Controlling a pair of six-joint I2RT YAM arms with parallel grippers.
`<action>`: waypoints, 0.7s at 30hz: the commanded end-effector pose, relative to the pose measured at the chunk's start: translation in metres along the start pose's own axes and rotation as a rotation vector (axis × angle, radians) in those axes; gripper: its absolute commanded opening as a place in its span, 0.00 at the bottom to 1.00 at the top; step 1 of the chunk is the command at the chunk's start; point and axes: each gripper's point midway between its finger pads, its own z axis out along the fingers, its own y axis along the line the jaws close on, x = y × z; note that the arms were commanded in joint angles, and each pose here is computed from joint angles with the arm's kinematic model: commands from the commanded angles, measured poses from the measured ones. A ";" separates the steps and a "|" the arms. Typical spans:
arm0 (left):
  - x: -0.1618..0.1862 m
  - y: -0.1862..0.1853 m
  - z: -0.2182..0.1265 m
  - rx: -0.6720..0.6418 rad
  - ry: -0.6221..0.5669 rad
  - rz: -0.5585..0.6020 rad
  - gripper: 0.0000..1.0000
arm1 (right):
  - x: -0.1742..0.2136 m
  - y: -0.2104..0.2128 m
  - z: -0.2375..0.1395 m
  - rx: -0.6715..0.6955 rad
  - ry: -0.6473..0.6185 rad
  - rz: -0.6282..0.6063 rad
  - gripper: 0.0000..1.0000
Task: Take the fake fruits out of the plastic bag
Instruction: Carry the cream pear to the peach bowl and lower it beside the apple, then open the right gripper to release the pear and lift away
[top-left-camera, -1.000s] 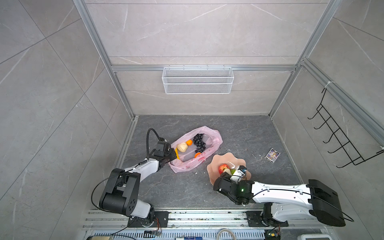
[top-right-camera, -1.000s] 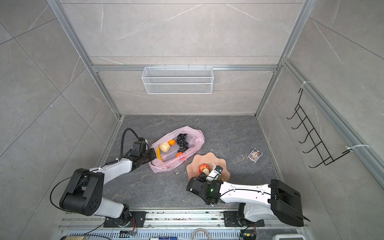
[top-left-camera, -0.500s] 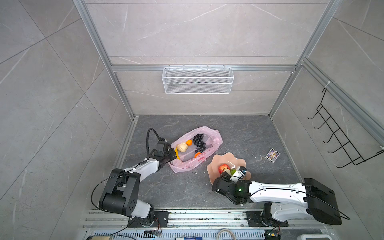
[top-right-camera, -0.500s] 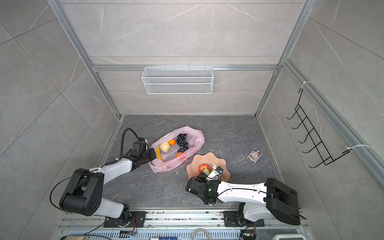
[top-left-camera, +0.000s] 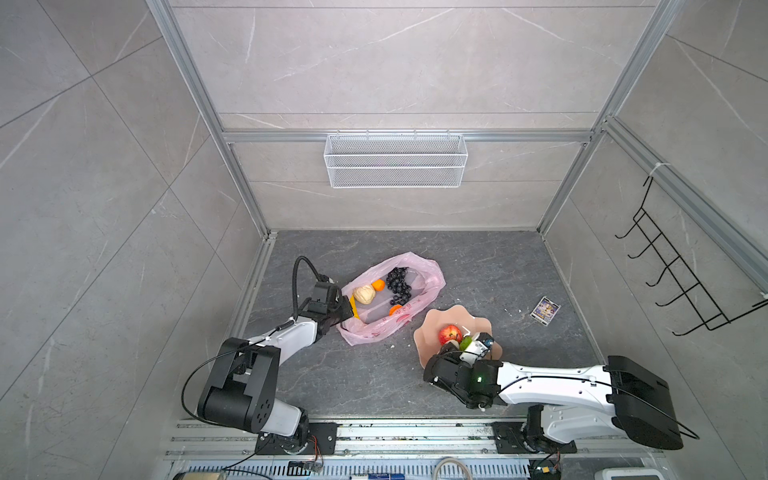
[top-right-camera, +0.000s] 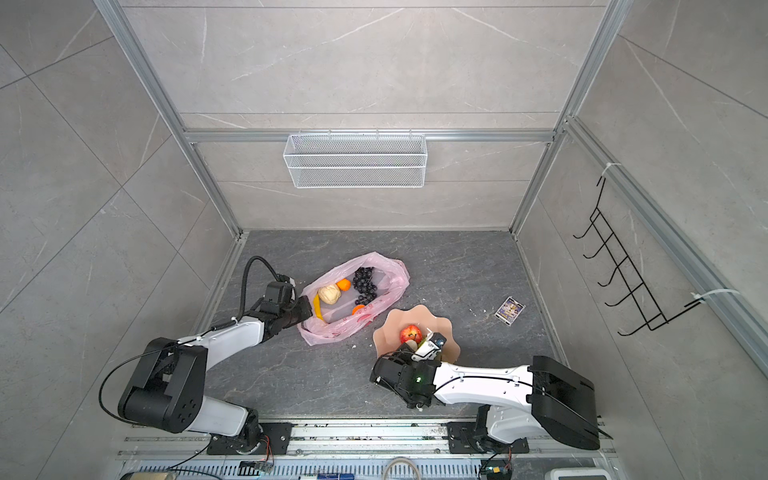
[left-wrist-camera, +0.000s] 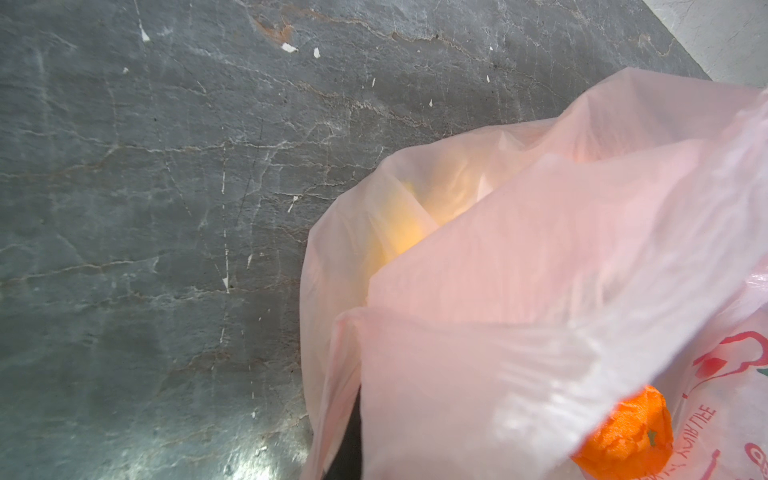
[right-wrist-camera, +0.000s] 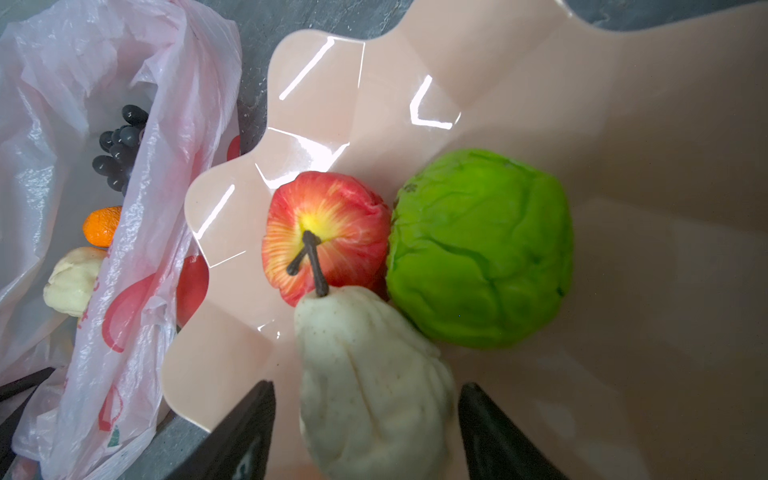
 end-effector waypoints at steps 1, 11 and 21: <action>-0.012 -0.008 -0.008 0.023 -0.041 0.031 0.00 | -0.011 0.002 -0.009 0.012 -0.030 -0.024 0.73; -0.012 -0.011 -0.008 0.034 -0.039 0.034 0.00 | -0.043 0.010 -0.031 0.011 -0.109 -0.124 0.74; -0.014 -0.017 -0.012 0.044 -0.051 0.062 0.00 | -0.065 0.079 -0.034 -0.067 -0.004 -0.414 0.73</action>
